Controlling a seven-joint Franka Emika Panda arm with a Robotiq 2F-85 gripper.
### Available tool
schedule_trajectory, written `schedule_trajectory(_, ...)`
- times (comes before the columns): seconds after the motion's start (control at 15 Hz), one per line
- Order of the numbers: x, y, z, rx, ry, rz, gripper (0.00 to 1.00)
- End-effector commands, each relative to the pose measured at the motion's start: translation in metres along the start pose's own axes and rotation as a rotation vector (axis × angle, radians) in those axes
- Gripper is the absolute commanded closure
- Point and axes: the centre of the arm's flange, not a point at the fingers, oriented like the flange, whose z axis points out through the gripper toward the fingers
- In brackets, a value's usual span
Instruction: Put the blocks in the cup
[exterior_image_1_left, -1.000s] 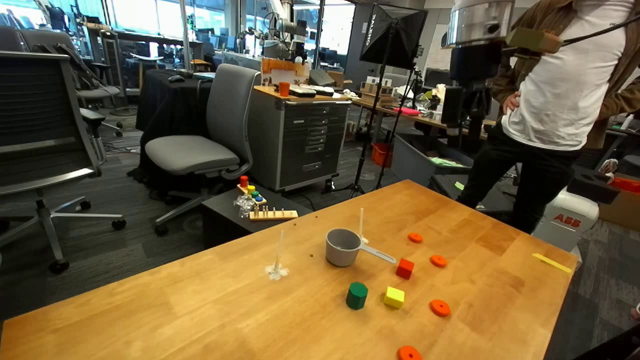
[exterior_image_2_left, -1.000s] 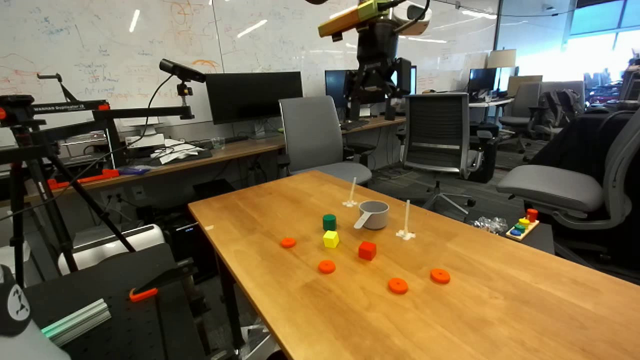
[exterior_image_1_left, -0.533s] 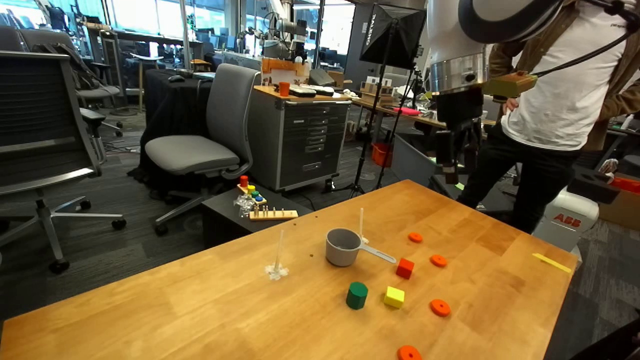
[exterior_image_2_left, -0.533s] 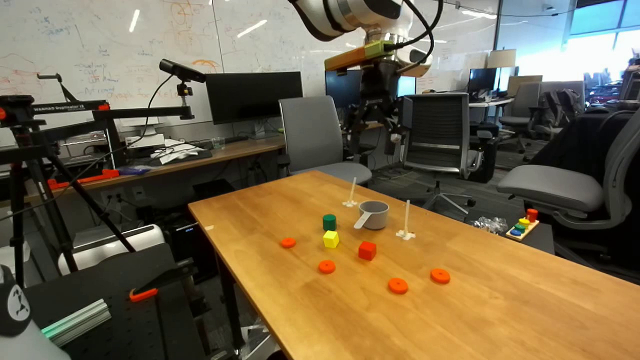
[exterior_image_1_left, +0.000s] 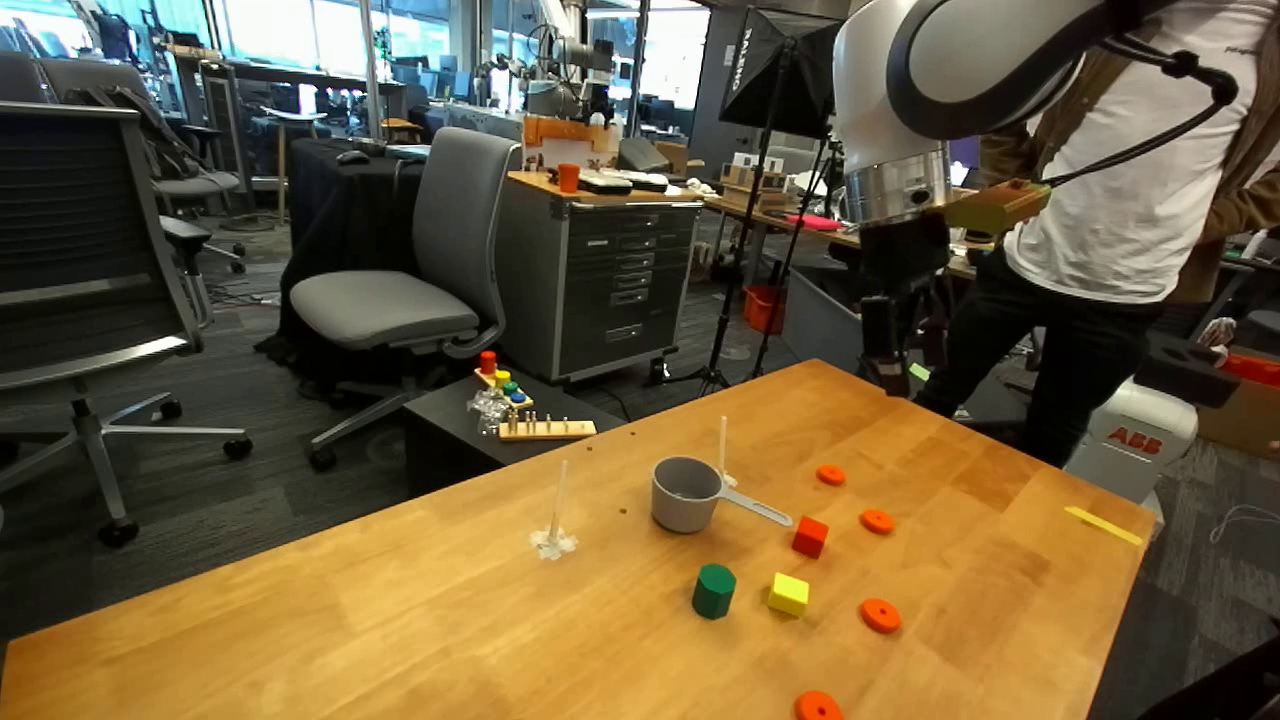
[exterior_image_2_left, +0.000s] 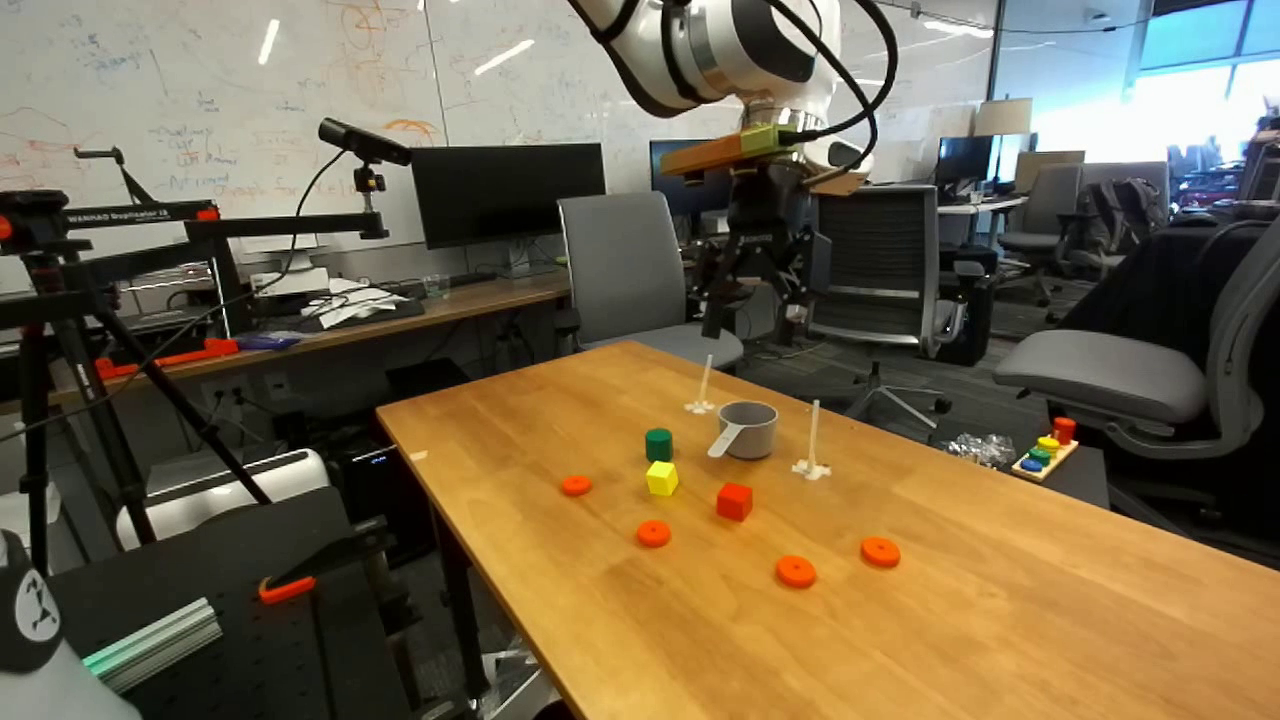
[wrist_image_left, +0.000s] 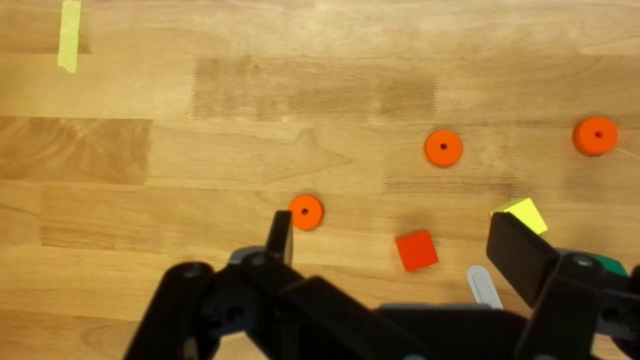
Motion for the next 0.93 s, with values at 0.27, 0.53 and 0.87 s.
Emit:
schedule_trajectory(0.27,0.019,-0.018,0.033,0.009,0.019,-0.029,0.00)
schedule_trajectory(0.53,0.041,-0.035,0.069,0.008,-0.002,-0.047,0.00)
schedule_trajectory(0.87,0.062,-0.042,0.106,-0.003,-0.052,-0.051,0.00)
